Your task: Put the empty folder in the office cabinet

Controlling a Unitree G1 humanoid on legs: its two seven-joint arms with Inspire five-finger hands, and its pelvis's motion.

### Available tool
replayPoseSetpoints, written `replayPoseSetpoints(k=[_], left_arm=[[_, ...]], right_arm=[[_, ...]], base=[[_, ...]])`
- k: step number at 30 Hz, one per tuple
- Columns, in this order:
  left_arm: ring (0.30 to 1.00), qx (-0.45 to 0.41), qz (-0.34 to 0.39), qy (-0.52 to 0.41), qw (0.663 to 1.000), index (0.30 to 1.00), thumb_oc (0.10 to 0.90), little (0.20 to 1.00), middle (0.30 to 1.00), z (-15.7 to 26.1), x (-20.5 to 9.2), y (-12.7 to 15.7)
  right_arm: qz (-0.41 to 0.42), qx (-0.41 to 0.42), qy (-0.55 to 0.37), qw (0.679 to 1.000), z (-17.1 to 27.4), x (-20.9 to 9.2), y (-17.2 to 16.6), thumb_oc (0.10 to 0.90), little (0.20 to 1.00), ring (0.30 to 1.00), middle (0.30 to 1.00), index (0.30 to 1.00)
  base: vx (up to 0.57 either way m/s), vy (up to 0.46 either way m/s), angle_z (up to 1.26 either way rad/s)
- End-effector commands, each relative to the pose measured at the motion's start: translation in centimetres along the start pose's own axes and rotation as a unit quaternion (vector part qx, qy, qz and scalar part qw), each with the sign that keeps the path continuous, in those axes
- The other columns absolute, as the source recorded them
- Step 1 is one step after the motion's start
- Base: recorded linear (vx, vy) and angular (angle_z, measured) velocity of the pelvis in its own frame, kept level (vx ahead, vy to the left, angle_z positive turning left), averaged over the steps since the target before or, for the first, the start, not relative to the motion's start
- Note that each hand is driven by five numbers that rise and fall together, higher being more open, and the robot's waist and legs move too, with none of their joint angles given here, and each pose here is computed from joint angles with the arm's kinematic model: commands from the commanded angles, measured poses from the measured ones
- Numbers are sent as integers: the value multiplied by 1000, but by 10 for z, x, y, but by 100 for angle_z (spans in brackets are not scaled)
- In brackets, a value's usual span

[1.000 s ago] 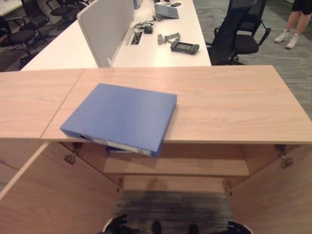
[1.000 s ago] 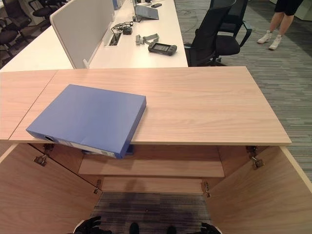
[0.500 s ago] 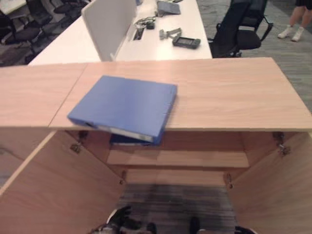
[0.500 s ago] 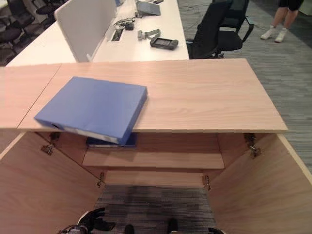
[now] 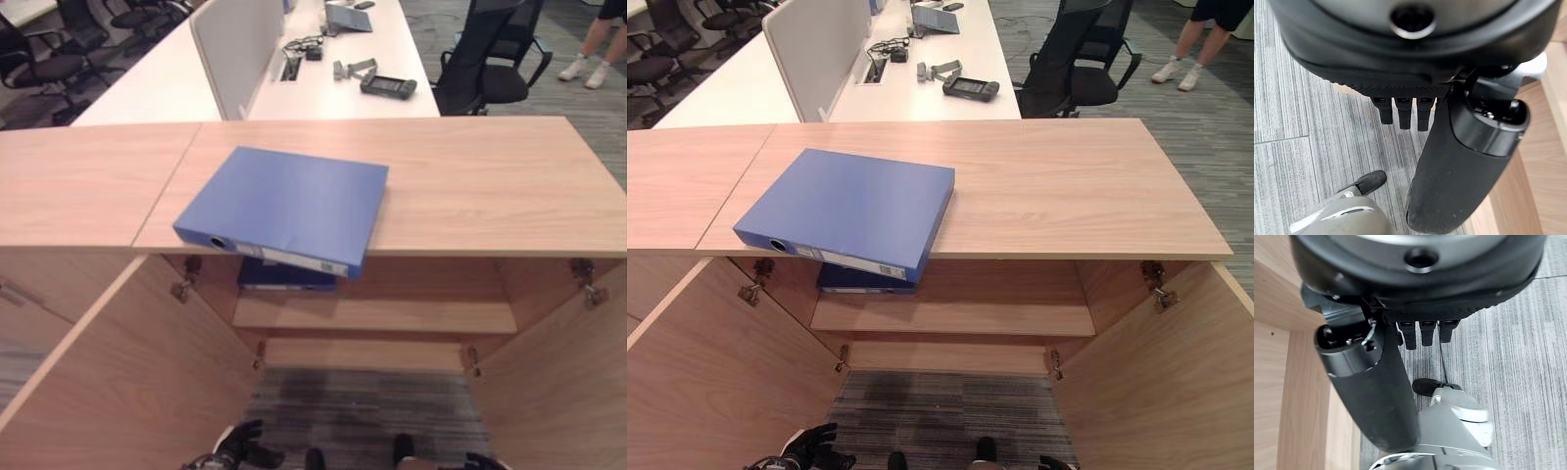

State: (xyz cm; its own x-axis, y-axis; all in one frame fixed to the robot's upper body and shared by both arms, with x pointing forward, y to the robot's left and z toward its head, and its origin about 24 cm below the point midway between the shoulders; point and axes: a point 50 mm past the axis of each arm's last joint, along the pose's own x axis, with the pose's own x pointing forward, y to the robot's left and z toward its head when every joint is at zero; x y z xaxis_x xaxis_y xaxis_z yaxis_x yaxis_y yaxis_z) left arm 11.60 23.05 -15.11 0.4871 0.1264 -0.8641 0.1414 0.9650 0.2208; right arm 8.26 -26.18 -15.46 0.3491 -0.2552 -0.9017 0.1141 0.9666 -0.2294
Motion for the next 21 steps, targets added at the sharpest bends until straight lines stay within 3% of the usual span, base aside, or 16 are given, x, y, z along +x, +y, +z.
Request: replayPoseSetpoints(k=[1,21], left_arm=[[900,5,41,-52,998,900,800,900,900,35,5,26],[900,-9,31,-57,998,900,800,900,900,30,4,15]], right_arm=[[9,4,-62,998,43,4,6,800,900,900,900,900],[6,-20,-42,999,26,3,3,800,900,900,900,900]], base=[[-174,111,-28],[-20,-60,-4]])
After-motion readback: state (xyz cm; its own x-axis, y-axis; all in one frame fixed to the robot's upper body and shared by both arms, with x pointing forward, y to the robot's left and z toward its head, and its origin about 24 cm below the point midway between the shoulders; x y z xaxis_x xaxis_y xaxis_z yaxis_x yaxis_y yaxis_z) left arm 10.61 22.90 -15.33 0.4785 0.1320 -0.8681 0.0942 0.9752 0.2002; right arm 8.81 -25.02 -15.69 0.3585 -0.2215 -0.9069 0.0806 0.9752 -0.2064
